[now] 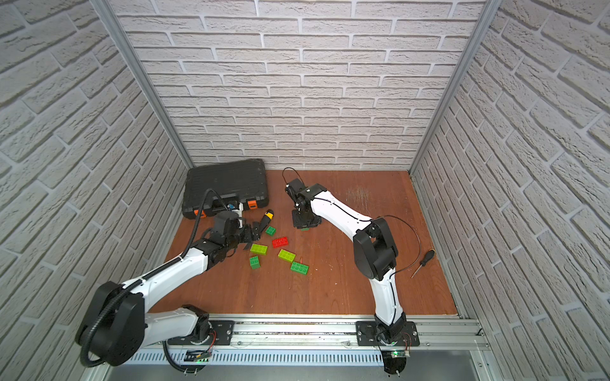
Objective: Assemble a spoon with lego
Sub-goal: Assemble the lego brick with the lego brick.
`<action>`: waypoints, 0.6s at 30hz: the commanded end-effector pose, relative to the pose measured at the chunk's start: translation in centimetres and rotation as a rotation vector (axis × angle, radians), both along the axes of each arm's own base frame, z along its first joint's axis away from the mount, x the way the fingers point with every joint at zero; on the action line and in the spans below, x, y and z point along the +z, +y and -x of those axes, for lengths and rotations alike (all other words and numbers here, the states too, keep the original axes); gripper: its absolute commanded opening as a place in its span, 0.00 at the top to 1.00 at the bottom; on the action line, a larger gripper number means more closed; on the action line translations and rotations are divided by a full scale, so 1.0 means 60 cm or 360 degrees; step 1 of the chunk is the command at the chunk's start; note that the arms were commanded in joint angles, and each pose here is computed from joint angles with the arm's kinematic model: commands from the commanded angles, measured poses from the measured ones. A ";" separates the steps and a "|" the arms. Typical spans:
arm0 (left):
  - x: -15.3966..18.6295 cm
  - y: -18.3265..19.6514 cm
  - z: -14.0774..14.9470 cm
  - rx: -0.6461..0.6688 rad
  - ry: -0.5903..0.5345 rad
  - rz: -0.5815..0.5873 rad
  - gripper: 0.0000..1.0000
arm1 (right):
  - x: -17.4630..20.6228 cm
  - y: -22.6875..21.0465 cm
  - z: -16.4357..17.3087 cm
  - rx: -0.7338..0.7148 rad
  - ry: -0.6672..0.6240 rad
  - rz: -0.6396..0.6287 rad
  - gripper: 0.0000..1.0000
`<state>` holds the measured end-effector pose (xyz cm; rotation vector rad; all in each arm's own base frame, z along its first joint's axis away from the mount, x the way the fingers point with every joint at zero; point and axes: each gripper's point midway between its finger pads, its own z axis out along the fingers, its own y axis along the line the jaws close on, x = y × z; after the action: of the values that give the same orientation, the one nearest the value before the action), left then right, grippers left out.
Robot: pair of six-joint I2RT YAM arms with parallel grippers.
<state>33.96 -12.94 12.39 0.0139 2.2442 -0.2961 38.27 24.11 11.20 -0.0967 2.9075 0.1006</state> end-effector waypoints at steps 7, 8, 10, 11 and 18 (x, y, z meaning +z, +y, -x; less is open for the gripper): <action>-0.003 -0.023 -0.007 -0.0099 -0.0032 0.0030 0.02 | -0.020 0.001 -0.045 -0.0055 0.0054 -0.0085 0.71; -0.004 -0.022 -0.008 -0.0095 -0.0033 0.0031 0.02 | -0.021 0.001 -0.046 -0.0055 0.0062 -0.0086 0.71; -0.007 -0.023 -0.009 -0.0094 -0.0028 0.0031 0.02 | -0.025 0.000 -0.046 -0.0047 0.0078 -0.0073 0.71; -0.008 -0.024 -0.009 -0.0097 -0.0028 0.0030 0.02 | -0.027 0.000 -0.046 -0.0043 0.0086 -0.0070 0.71; -0.015 -0.025 -0.012 -0.0098 -0.0014 0.0024 0.02 | -0.039 -0.004 -0.047 -0.0040 0.0114 -0.0035 0.71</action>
<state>34.35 -13.95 11.28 0.0523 2.2614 -0.3337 41.01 23.87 8.35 -0.0340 2.9781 0.1389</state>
